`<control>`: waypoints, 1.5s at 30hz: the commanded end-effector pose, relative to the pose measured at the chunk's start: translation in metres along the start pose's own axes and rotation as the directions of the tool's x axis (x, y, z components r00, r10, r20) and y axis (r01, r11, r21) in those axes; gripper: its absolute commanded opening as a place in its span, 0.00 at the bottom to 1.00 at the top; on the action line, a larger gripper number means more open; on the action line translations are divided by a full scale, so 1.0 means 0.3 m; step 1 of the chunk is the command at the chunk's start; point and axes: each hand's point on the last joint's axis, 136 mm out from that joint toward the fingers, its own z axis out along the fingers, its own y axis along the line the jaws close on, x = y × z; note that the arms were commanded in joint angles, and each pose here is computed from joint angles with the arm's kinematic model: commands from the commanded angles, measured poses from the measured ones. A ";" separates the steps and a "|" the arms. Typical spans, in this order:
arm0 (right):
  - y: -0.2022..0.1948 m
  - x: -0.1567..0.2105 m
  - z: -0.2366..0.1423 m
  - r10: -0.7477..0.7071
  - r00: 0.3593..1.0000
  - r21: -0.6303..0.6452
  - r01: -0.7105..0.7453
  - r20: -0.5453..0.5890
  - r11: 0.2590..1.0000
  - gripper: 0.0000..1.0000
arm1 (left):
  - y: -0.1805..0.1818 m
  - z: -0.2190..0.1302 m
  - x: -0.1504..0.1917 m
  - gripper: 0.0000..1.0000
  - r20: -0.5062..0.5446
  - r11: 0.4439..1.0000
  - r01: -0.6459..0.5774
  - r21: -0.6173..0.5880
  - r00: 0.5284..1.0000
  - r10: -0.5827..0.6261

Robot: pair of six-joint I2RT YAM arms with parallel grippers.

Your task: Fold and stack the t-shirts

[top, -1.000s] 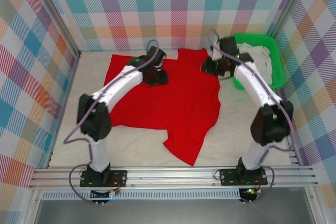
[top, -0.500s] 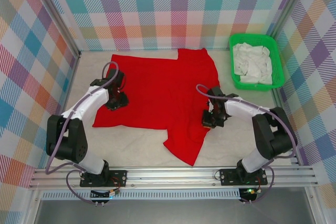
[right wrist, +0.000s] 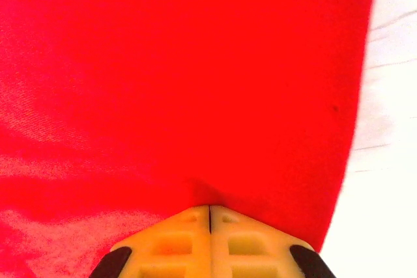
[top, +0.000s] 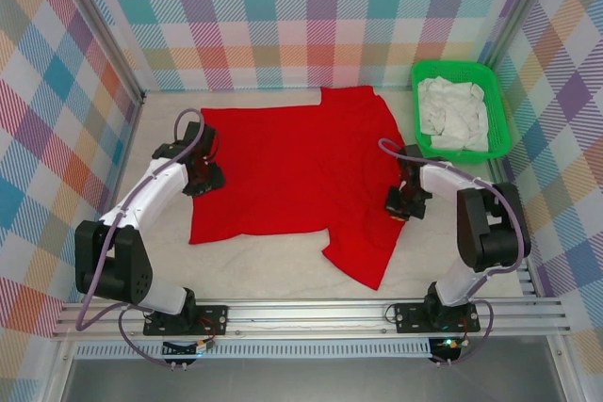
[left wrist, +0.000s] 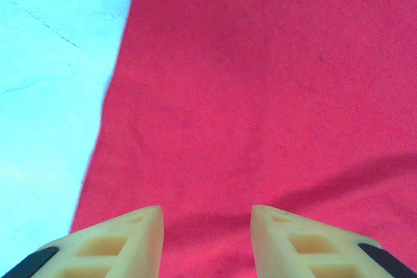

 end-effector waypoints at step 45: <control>0.081 -0.331 0.040 -0.117 0.992 0.098 0.113 0.038 0.989 0.00 | 0.012 0.391 -0.050 0.14 -0.238 0.954 -0.121 -0.274 0.970 0.054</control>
